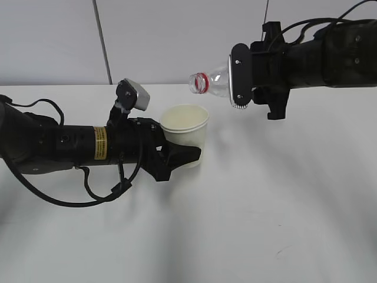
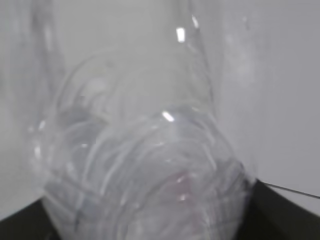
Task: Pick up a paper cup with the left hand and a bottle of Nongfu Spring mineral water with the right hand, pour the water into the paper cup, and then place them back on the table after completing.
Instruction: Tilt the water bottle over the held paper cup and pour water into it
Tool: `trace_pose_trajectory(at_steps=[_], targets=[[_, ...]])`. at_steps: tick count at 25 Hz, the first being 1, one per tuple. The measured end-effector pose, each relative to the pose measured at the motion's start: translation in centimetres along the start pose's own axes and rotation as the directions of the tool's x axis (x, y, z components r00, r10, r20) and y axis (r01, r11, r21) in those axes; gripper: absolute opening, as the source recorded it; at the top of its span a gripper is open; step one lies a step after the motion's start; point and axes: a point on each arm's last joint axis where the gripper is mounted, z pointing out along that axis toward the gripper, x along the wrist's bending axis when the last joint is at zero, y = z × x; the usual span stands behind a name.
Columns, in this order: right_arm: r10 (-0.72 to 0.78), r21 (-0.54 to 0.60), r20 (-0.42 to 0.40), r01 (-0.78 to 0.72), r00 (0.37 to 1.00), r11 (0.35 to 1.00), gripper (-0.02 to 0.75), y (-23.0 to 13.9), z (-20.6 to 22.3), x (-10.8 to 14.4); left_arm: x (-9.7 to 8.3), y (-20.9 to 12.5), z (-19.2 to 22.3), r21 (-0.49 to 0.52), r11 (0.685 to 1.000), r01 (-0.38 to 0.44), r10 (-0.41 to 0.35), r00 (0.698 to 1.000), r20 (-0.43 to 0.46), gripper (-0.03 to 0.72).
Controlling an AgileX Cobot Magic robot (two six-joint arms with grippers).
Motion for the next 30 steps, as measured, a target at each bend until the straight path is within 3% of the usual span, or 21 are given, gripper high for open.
trace_pose_trajectory(at_steps=[30], targets=[[-0.113,0.013,0.005,0.113,0.994,0.994,0.445,0.18,-0.02,-0.03,0.0,0.0,0.0,0.0,1.0,0.0,0.0,1.0,0.0,0.411]])
